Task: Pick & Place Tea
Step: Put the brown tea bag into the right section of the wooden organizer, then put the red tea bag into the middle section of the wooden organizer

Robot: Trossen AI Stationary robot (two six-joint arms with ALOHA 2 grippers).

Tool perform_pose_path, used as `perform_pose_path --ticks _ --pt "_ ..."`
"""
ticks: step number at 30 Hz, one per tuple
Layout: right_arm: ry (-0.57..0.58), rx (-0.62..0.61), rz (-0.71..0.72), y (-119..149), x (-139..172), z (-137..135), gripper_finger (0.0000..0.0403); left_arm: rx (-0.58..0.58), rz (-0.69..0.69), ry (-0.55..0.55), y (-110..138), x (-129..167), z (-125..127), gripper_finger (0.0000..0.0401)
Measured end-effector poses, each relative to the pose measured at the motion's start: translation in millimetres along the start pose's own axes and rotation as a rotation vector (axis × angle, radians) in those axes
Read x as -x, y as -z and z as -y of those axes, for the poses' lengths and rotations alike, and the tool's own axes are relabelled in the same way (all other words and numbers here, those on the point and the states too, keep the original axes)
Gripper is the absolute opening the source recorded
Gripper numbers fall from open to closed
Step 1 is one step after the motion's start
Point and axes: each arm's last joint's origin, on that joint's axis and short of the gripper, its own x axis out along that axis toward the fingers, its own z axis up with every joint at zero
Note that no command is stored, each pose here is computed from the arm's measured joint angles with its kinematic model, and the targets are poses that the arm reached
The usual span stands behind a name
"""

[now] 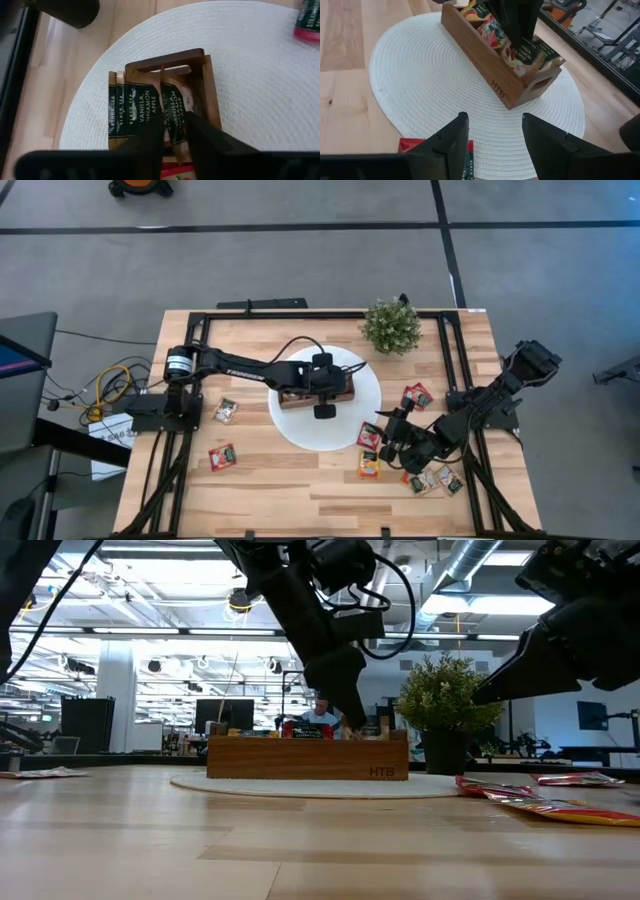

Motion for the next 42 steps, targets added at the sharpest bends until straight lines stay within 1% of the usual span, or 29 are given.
perform_pose_path --ticks 1,3,6,11,13,15,17,20,22,24,27,29,31,35,38,42 --pt "0.0 0.0 0.0 0 0 0 0.0178 -0.004 -0.003 -0.02 0 0 0 0.0088" --pt "0.0 0.0 0.0 0 0 0 0.0177 -0.021 -0.01 -0.102 -1 1 -1 0.0112" --pt "0.0 0.0 0.0 0 0 0 0.0175 -0.07 -0.002 -0.234 -6 11 3 0.0131" --pt "0.0 0.002 -0.001 0 0 0 0.0171 -0.163 0.053 -0.387 -20 52 26 0.0128" --pt "-0.004 0.002 -0.004 0 0 0 0.0171 -0.198 0.049 -0.435 -20 73 39 0.0121" --pt "-0.018 0.002 -0.013 0 0 0 0.017 -0.224 0.025 -0.463 -15 96 52 0.0114" --pt "-0.03 -0.007 -0.022 1 0 -1 0.017 -0.213 0.013 -0.443 -7 119 66 0.0108" --pt "-0.049 -0.025 -0.029 2 2 -2 0.017 -0.13 -0.033 -0.372 12 150 83 0.0102" --pt "-0.057 -0.029 -0.026 2 3 -4 0.017 -0.037 -0.072 -0.318 24 164 91 0.01" --pt "-0.063 -0.029 -0.022 2 5 -4 0.017 0.044 -0.144 -0.267 36 174 99 0.0099" --pt "-0.068 -0.037 -0.017 2 5 -5 0.017 0.133 -0.243 -0.227 53 186 112 0.0099" --pt "-0.069 -0.044 -0.013 1 5 -5 0.017 0.186 -0.298 -0.222 66 188 119 0.0099" --pt "-0.073 -0.046 -0.005 0 5 -6 0.017 0.249 -0.379 -0.191 79 186 126 0.0103" --pt "-0.079 -0.04 0.005 -1 5 -7 0.017 0.367 -0.634 -0.108 112 181 139 0.011" --pt "-0.079 -0.03 0.005 -1 5 -7 0.017 0.423 -0.789 -0.111 139 180 149 0.0112" --pt "-0.073 -0.031 0.004 -2 4 -6 0.017 0.453 -0.933 -0.131 174 179 159 0.0098"
